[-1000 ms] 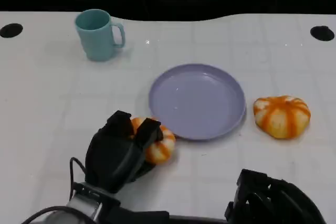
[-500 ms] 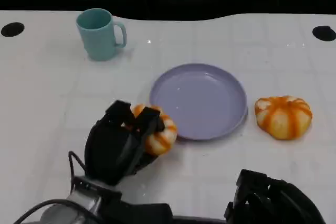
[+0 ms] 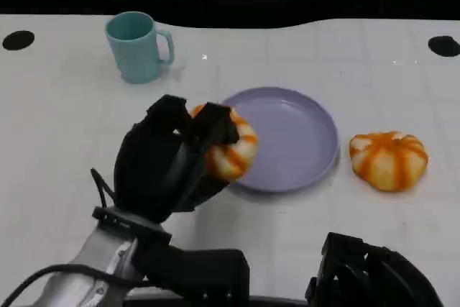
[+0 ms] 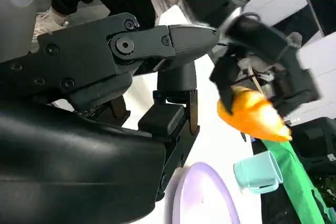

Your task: Grasp the bread from the table and place it into the plate.

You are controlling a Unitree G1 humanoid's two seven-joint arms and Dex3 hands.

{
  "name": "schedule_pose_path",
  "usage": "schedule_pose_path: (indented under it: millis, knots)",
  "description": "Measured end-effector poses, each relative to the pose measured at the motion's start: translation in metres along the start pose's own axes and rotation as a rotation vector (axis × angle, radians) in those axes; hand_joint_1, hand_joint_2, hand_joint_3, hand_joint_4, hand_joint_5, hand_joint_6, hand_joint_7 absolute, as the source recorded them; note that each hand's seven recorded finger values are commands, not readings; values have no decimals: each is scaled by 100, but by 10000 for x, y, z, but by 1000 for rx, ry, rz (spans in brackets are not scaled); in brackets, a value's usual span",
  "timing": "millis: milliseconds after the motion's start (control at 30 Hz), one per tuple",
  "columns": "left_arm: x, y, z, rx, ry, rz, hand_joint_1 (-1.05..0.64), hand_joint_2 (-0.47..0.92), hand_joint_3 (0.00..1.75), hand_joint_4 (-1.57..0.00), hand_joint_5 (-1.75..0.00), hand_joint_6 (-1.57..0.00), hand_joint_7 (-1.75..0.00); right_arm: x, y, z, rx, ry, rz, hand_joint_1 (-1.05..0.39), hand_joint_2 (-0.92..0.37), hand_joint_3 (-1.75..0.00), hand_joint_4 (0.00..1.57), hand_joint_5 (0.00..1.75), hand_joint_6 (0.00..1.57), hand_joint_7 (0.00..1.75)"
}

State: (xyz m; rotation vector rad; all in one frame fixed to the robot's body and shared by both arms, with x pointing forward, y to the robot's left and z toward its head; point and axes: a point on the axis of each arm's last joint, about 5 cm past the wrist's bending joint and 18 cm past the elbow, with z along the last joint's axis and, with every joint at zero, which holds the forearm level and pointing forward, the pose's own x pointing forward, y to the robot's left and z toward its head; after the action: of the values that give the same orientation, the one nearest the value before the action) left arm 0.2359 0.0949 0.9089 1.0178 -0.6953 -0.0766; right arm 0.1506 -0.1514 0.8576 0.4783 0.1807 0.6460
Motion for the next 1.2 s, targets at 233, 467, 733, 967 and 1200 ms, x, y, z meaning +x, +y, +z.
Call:
schedule_pose_path:
  millis: [233, 467, 733, 967, 1200]
  knots:
    - [410, -59, 21, -40, -37, -85, -12, 30, 120, -92, -175, -71, -175, 22, -14, -18, 8, 4, 1, -69, -92, -28, 84, 159, 76, 136]
    - [590, -260, 25, -58, -12, -200, -15, 36, 113, -94, -175, -73, -175, 26, -18, -19, -2, -9, 9, -68, -92, -28, 84, 158, 76, 136]
    - [682, -398, 57, -81, 4, -281, -22, 65, 69, -74, -162, -75, -89, 25, -3, -26, -2, -6, 11, -68, -92, -29, 85, 158, 77, 137]
    - [691, -408, 64, -139, 15, -457, -53, 92, 13, -39, -60, -40, -3, 25, 0, -29, -1, -6, 11, -68, -92, -29, 85, 158, 76, 136]
    - [769, -319, 61, -70, 58, -623, -97, 92, 39, -4, -31, -3, 0, 26, -1, -28, -1, -6, 12, -68, -92, -29, 85, 158, 76, 135]
